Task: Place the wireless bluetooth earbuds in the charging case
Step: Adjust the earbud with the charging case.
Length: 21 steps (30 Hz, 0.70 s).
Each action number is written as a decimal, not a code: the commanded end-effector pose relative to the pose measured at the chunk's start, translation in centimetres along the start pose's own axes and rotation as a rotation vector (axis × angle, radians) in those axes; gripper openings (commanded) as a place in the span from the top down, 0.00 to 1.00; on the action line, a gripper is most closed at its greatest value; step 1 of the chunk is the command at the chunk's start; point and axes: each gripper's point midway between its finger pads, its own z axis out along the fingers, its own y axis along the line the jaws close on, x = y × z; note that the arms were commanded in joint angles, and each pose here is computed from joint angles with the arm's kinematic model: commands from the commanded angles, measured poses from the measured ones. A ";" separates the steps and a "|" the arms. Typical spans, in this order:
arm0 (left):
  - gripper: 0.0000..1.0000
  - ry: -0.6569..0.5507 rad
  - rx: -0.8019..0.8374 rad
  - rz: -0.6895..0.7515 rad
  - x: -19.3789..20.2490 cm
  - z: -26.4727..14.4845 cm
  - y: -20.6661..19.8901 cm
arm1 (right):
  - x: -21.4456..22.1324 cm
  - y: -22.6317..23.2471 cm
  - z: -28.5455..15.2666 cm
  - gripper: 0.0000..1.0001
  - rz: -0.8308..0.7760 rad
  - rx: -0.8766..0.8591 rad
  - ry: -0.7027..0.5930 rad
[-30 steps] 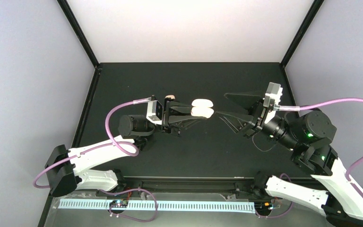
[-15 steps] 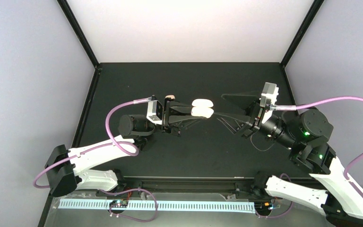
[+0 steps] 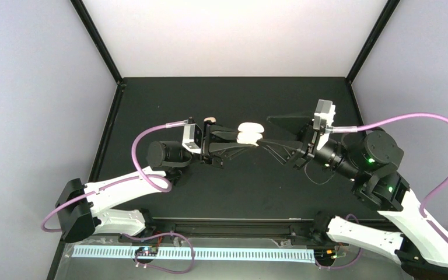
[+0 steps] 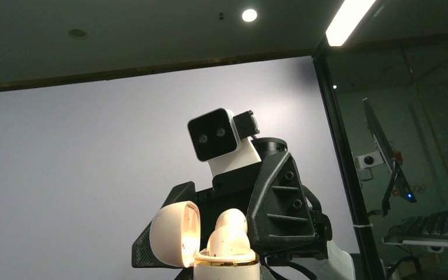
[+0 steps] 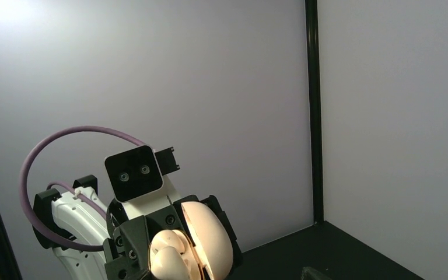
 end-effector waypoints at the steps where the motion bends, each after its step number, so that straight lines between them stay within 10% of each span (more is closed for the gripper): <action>1: 0.98 -0.020 0.087 0.031 -1.1 0.5 -1.7 | -0.5 -0.6 0.3 0.35 0.007 0.033 -0.008; 21: 0.98 -0.012 0.068 0.051 -1.4 -0.6 -2.2 | -2.2 0.0 -1.3 0.33 -0.025 0.032 -0.018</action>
